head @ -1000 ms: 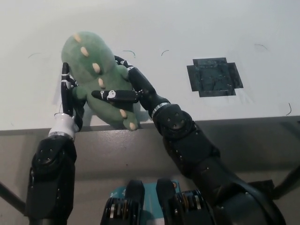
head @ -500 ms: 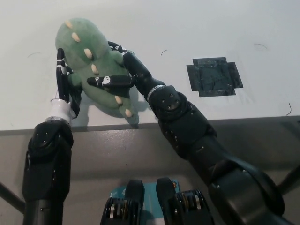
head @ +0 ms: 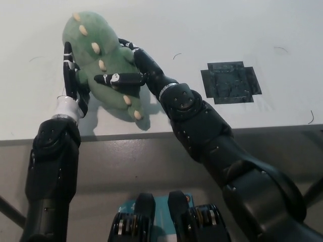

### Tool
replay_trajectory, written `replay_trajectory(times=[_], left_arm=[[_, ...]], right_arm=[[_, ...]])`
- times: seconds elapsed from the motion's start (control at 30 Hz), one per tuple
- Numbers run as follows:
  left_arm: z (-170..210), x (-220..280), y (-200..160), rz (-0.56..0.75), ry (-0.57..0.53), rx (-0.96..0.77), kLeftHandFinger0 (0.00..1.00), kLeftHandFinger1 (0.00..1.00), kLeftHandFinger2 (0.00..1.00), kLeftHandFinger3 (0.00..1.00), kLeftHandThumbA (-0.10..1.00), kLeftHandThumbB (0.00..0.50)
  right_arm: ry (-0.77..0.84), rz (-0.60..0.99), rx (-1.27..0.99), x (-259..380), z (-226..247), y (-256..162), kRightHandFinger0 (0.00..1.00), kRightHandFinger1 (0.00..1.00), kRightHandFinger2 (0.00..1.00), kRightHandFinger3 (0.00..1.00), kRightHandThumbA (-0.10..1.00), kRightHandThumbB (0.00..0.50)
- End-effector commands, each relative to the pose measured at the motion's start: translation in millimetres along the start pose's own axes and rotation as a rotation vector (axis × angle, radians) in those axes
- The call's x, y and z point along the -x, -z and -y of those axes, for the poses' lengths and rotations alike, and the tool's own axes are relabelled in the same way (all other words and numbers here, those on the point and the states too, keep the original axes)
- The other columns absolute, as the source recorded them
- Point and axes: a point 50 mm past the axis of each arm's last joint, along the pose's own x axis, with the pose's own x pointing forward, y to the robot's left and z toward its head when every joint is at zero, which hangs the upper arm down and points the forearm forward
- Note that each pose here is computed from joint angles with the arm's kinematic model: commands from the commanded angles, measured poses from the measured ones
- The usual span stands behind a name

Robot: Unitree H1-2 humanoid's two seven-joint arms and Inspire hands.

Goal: Use both hands to pick up a dinasour on the right side and move it to the left side

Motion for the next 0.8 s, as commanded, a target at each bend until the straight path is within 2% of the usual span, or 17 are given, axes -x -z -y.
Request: replay_trajectory(times=[0.0, 0.03, 0.1, 0.13, 0.17, 0.2, 0.23, 0.27, 0.33, 0.4, 0.5, 0.67, 0.73, 0.77], left_arm=[[21, -14, -38, 0.119, 0.104, -0.012, 1.0, 1.0, 1.0, 1.0, 1.0, 0.272], [19, -15, -36, 0.113, 0.102, -0.026, 1.0, 1.0, 1.0, 1.0, 1.0, 0.286], [13, -18, -33, 0.115, 0.091, -0.032, 1.0, 1.0, 1.0, 1.0, 1.0, 0.32], [10, -19, -31, 0.118, 0.087, -0.034, 1.0, 1.0, 1.0, 1.0, 1.0, 0.343], [9, -20, -30, 0.12, 0.087, -0.033, 1.0, 1.0, 1.0, 1.0, 1.0, 0.354], [6, -23, -33, 0.122, 0.081, -0.027, 1.0, 1.0, 1.0, 1.0, 1.0, 0.373], [1, -24, -33, 0.116, 0.069, -0.03, 1.0, 1.0, 1.0, 1.0, 1.0, 0.401], [0, -25, -33, 0.116, 0.067, -0.03, 1.0, 1.0, 1.0, 1.0, 1.0, 0.414], [-4, -25, -34, 0.121, 0.06, -0.03, 1.0, 1.0, 1.0, 1.0, 1.0, 0.404], [-8, -26, -35, 0.132, 0.058, -0.026, 1.0, 1.0, 1.0, 1.0, 1.0, 0.412], [-12, -26, -39, 0.143, 0.057, -0.033, 1.0, 1.0, 1.0, 1.0, 1.0, 0.456], [-24, -22, -46, 0.172, 0.058, -0.037, 1.0, 1.0, 1.0, 1.0, 1.0, 0.413], [-29, -22, -47, 0.176, 0.052, -0.034, 1.0, 1.0, 1.0, 1.0, 1.0, 0.414], [-31, -21, -47, 0.177, 0.047, -0.03, 1.0, 1.0, 1.0, 1.0, 1.0, 0.412]], right_arm=[[-0.071, 0.105, 0.008, -10, -15, -38, 1.0, 1.0, 1.0, 1.0, 1.0, 0.281], [-0.064, 0.098, 0.008, -9, -12, -35, 1.0, 1.0, 1.0, 1.0, 1.0, 0.309], [-0.055, 0.093, -0.001, -9, -6, -33, 1.0, 1.0, 1.0, 1.0, 1.0, 0.303], [-0.046, 0.101, 0.01, -8, -3, -32, 1.0, 1.0, 1.0, 1.0, 1.0, 0.271], [-0.043, 0.104, 0.015, -7, -1, -31, 1.0, 1.0, 1.0, 1.0, 1.0, 0.283], [-0.039, 0.109, 0.018, -8, 1, -35, 1.0, 1.0, 1.0, 1.0, 1.0, 0.269], [-0.031, 0.114, 0.005, -8, 9, -35, 1.0, 1.0, 1.0, 1.0, 1.0, 0.232], [-0.028, 0.115, 0.002, -7, 11, -35, 1.0, 1.0, 1.0, 1.0, 1.0, 0.224], [-0.006, 0.134, 0.008, -6, 22, -35, 1.0, 1.0, 1.0, 1.0, 1.0, 0.249], [0.008, 0.155, 0.019, -4, 31, -35, 1.0, 1.0, 1.0, 1.0, 1.0, 0.216], [0.024, 0.203, 0.026, -1, 42, -35, 1.0, 1.0, 1.0, 1.0, 1.0, 0.178], [0.023, 0.216, -0.006, 2, 55, -43, 1.0, 1.0, 1.0, 1.0, 1.0, 0.174], [0.026, 0.23, -0.009, 6, 61, -44, 1.0, 1.0, 1.0, 1.0, 1.0, 0.121], [0.03, 0.23, -0.006, 8, 64, -43, 1.0, 1.0, 1.0, 1.0, 1.0, 0.11]])
